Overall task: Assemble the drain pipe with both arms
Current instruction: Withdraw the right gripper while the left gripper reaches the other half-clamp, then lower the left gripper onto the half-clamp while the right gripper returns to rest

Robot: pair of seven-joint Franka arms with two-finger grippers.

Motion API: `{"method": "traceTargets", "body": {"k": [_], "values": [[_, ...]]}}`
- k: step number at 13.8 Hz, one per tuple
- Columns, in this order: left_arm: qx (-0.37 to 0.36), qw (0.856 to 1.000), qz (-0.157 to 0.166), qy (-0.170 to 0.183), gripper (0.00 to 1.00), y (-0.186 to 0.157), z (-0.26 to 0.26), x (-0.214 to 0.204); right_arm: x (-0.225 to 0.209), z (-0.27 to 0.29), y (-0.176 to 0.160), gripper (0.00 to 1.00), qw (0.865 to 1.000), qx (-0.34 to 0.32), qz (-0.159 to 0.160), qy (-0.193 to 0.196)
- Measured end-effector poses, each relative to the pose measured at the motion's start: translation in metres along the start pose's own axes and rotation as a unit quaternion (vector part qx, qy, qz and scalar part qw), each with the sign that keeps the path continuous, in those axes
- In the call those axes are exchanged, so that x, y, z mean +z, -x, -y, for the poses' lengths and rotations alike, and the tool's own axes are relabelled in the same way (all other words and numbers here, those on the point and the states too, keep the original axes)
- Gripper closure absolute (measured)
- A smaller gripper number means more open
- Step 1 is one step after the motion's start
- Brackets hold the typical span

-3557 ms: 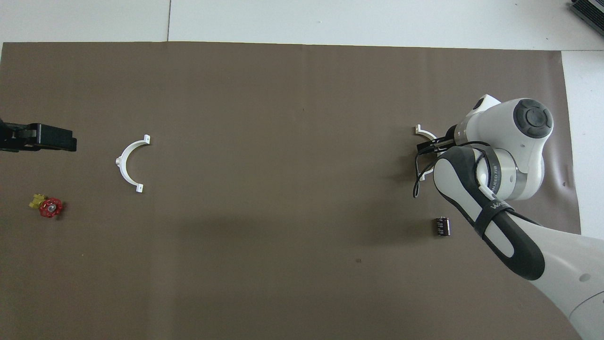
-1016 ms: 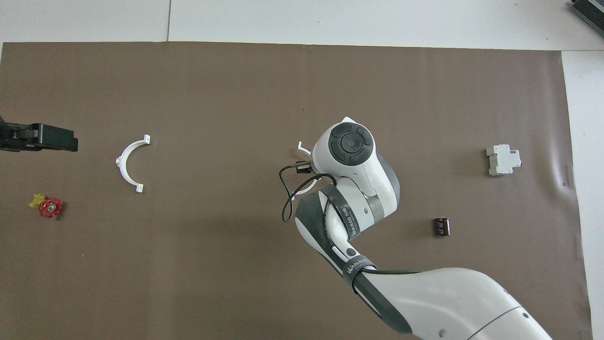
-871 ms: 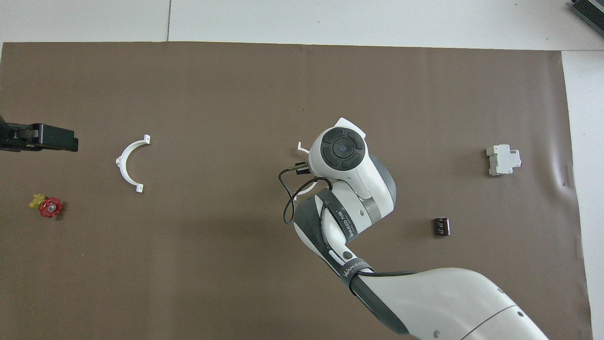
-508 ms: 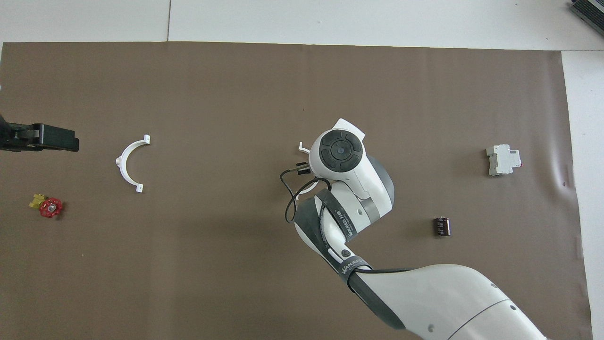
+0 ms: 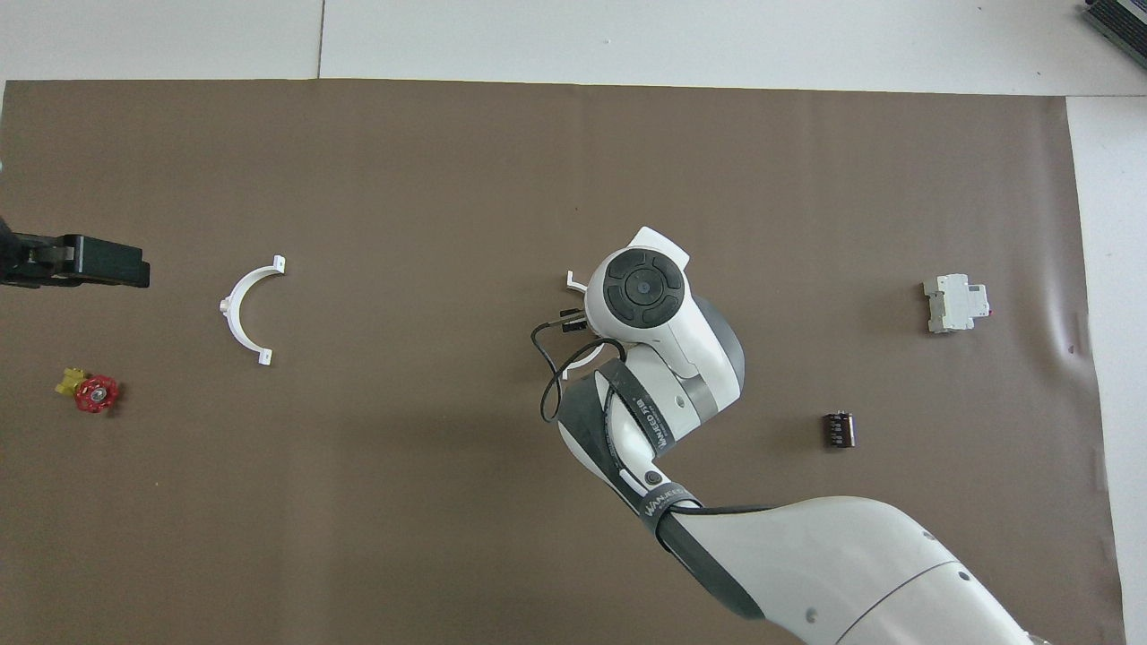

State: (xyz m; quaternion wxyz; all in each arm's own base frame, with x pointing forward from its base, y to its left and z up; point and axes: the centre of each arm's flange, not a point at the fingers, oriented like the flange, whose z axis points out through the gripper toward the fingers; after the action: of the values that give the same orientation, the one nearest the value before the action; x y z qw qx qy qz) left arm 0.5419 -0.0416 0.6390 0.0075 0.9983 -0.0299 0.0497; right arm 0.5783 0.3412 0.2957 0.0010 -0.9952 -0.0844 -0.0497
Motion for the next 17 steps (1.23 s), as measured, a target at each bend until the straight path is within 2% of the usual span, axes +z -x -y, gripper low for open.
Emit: {"method": "traceTargets", "body": {"k": [4,5,7,10,13,17], "values": [[0.0,1.0,0.0,0.0,0.0,0.0,0.0,0.001,-0.038,-0.003,-0.007,0.09,1.0,0.013,-0.02,-0.014],[0.0,1.0,-0.002,0.0,0.0,-0.001,0.0,0.004,-0.054,-0.008,-0.009,0.01,0.999,0.019,-0.023,-0.017],[0.0,1.0,-0.014,0.0,0.0,-0.006,0.0,0.024,-0.086,-0.031,-0.015,0.0,0.999,0.041,-0.031,-0.018],[-0.003,1.0,-0.025,0.0,0.0,-0.01,0.003,0.07,-0.136,-0.097,-0.027,0.0,0.995,0.09,-0.048,-0.018],[-0.008,1.0,-0.008,-0.001,0.0,-0.014,0.009,0.106,-0.171,-0.152,-0.03,0.0,0.989,0.131,-0.063,-0.017],[-0.012,1.0,0.009,-0.002,0.0,-0.026,0.013,0.147,-0.214,-0.221,-0.021,0.0,0.986,0.157,-0.062,-0.007]]}}
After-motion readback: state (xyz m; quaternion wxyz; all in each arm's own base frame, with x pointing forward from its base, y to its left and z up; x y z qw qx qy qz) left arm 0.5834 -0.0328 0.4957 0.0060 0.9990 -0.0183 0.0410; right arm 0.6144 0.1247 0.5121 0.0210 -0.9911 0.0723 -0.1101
